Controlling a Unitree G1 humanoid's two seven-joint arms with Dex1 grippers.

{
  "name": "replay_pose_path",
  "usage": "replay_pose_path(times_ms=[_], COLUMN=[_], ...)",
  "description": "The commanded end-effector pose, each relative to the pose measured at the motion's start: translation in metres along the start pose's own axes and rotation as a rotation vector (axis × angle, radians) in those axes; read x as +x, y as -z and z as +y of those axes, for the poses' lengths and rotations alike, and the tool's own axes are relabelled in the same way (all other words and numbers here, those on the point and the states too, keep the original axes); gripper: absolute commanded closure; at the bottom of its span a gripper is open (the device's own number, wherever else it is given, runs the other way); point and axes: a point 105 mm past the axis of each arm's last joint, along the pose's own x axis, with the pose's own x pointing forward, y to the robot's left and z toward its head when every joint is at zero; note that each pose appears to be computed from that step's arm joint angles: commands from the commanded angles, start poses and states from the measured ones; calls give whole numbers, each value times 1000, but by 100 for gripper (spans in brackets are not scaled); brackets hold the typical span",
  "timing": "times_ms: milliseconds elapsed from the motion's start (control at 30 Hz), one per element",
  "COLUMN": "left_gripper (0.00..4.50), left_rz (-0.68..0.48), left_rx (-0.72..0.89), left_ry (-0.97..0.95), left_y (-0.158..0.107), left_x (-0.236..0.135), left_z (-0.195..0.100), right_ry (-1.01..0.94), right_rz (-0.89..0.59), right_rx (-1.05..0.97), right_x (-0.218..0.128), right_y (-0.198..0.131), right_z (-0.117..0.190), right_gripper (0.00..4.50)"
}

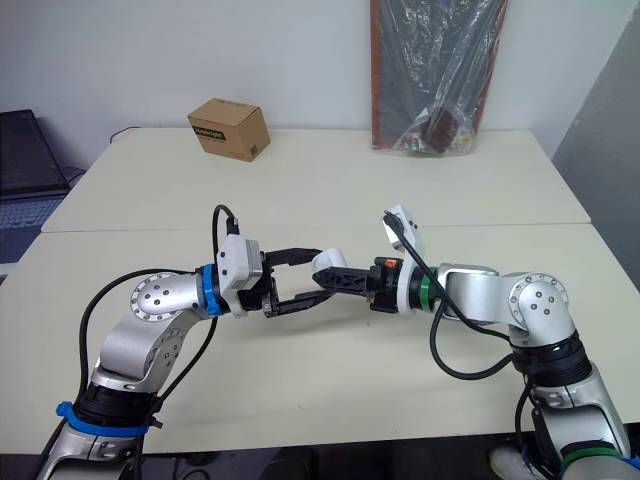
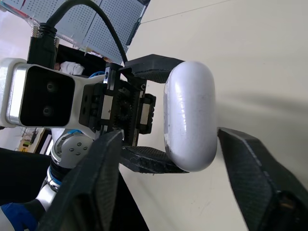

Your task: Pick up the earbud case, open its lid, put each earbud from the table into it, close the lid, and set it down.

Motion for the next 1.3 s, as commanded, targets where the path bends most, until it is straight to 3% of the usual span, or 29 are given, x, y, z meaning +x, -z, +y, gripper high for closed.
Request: replay_pose_path(times_ms=[33, 100, 167, 233, 367, 400, 733, 833, 933, 1033, 1167, 1300], left_gripper=[177, 177, 177, 177, 177, 177, 177, 84, 1, 1, 1, 1], left_rz=[-48, -50, -51, -53, -48, -47, -34, -13, -33, -25, 69, 166], left_rx=[47, 46, 46, 43, 36, 35, -4, -87, -61, -66, -137, -301], left_ry=[13, 14, 17, 25, 38, 40, 35, 112, 85, 83, 112, 136], left_y=[-17, -18, -18, -19, -19, -19, -17, -16, -20, -19, -8, 1], left_x=[3, 3, 4, 5, 4, 4, 3, 0, -1, -4, -16, -36], left_z=[0, 0, 0, -1, -3, -3, -1, -8, -5, -5, -2, 13], right_ry=[-45, -47, -47, -49, -49, -48, -59, -66, -66, -64, -50, 25], right_rz=[-14, -14, -17, -19, -21, -22, -27, -23, -23, -22, -14, 91], right_rx=[-12, -10, -7, -5, -2, -1, 0, -6, -6, -4, -16, -277], right_x=[0, 1, 1, 1, 1, 1, 1, 2, 1, 1, 0, -4], right_y=[-5, -5, -6, -6, -6, -6, -5, -5, -4, -3, -3, 4], right_z=[12, 12, 12, 12, 12, 11, 13, 15, 15, 15, 13, 7], right_gripper=[119, 119, 159, 214, 368, 375, 375, 375, 375, 375, 375, 375])
